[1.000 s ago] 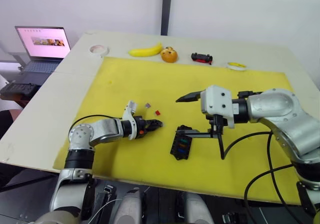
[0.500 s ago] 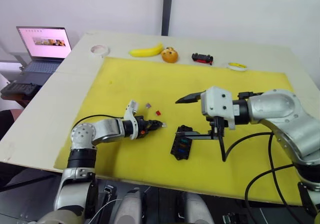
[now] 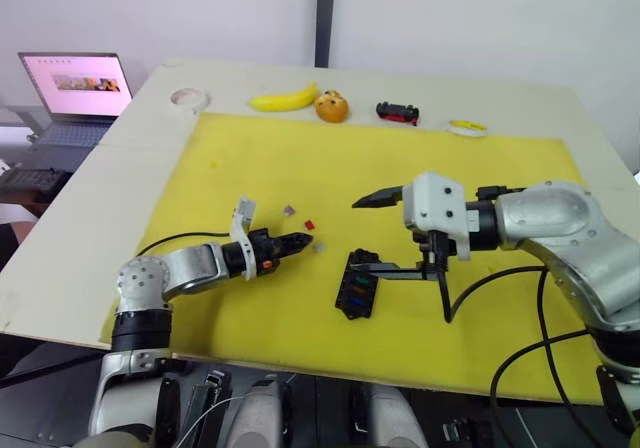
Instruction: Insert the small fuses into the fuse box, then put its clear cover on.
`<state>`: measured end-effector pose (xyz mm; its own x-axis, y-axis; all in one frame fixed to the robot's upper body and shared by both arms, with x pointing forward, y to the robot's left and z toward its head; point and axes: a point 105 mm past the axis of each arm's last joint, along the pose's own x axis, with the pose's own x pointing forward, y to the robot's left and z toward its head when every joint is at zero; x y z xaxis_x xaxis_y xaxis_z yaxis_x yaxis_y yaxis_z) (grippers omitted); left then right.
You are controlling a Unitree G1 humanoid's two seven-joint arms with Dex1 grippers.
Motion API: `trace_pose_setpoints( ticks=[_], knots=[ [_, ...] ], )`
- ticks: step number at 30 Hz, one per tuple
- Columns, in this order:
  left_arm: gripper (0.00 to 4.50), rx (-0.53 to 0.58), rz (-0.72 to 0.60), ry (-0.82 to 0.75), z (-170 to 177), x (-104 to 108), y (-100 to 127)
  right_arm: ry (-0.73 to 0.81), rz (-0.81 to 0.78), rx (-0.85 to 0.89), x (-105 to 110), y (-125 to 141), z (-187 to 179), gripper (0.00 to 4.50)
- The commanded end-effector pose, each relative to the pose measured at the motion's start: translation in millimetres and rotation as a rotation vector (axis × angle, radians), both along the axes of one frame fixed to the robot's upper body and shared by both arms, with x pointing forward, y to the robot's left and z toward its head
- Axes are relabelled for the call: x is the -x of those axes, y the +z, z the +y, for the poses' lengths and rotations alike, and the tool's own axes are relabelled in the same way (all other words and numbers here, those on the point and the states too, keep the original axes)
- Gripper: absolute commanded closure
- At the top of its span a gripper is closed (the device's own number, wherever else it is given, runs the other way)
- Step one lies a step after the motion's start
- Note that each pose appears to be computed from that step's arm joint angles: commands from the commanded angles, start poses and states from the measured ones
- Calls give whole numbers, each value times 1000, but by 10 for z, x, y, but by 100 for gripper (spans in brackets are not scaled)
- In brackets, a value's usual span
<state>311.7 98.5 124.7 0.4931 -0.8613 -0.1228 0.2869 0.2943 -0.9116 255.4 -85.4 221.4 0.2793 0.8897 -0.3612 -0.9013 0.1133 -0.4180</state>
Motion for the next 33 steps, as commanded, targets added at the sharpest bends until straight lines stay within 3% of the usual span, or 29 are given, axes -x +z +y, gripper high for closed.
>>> trace_pose_setpoints(
  ticks=[1, 3, 5, 8, 11, 19, 26, 33],
  knots=[
    [447, 26, -91, 13, 105, -10, 224, 1, -20, -39, 54, 94, 7, 0],
    [447, -88, -81, 11, 98, -12, 56, -3, -19, -33, 55, 67, 10, 0],
    [447, -84, -53, -24, 67, 34, -7, -4, -18, -32, 53, 55, 14, 0],
    [366, -63, 8, -75, 7, 91, -74, -5, -20, -21, 55, 34, 11, 0],
    [218, -91, 62, -72, -18, 59, -176, -8, -26, -7, 50, 19, 0, 0],
    [218, -66, 121, -114, -151, 4, -179, -11, -41, 14, 59, -8, -15, 0],
    [218, -18, 107, -174, -238, -32, -14, -12, -46, 22, 60, -16, -21, 0],
    [218, -84, 120, -219, -287, -7, -67, -15, -53, 26, 53, -20, -11, 0]
  ],
)
